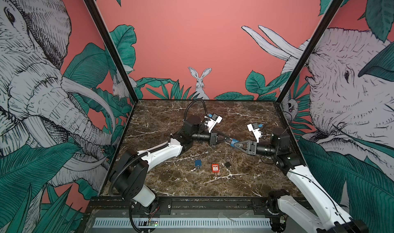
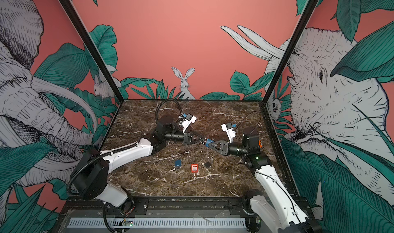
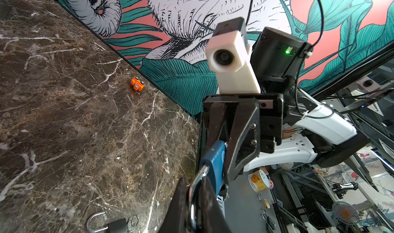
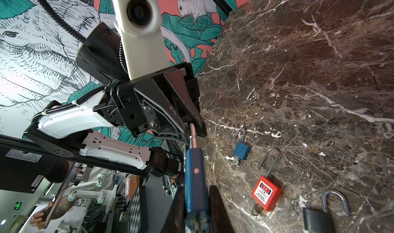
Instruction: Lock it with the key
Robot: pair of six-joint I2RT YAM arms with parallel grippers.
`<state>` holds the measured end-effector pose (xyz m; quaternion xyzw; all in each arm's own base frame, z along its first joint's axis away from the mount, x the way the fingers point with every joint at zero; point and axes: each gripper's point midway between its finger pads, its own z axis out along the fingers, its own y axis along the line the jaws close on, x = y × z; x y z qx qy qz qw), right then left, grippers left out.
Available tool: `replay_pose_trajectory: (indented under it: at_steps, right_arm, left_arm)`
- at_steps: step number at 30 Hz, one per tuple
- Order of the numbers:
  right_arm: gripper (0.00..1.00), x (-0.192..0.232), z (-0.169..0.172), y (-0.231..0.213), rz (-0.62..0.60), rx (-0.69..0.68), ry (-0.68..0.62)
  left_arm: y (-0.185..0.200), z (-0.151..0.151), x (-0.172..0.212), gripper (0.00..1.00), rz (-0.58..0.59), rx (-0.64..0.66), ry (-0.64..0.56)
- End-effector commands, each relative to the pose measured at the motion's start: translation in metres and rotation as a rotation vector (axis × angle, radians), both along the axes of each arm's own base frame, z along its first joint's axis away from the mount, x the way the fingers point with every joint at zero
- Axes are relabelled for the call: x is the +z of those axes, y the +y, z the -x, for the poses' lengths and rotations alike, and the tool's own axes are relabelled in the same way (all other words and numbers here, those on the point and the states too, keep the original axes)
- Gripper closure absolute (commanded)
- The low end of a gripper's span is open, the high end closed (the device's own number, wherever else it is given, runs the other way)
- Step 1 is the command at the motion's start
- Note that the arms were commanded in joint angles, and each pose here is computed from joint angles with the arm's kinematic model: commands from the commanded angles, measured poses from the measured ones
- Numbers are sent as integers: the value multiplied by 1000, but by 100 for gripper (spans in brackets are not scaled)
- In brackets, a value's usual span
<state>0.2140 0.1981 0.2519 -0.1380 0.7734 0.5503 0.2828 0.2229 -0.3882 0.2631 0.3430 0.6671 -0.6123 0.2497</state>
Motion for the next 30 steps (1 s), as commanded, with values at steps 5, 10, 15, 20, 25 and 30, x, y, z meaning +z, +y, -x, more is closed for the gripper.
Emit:
replay_pose_trajectory:
  at_steps: [5,10,15,20,25,30]
  right_arm:
    - [100,16,-7,-3,-24,-13,-100]
    - [100,25,-11,-3,-107,-10,-93]
    - [100,27,-13,-3,-126,-6,-85]
    - [100,26,-15,-3,-122,-15,-87]
    - [100,29,-19,-4,-112,-35,-110]
    - [100,34,-23,-3,-121,-23,-140]
  left_arm:
    - [4,11,18,100,34,-28,-35]
    - [5,14,20,100,46,-33,-43]
    - [5,14,21,100,52,-32,-44]
    - [2,16,23,100,75,-42,-31]
    - [-6,25,24,100,95,-83,-17]
    - [-14,39,32,100,128,-125,-16]
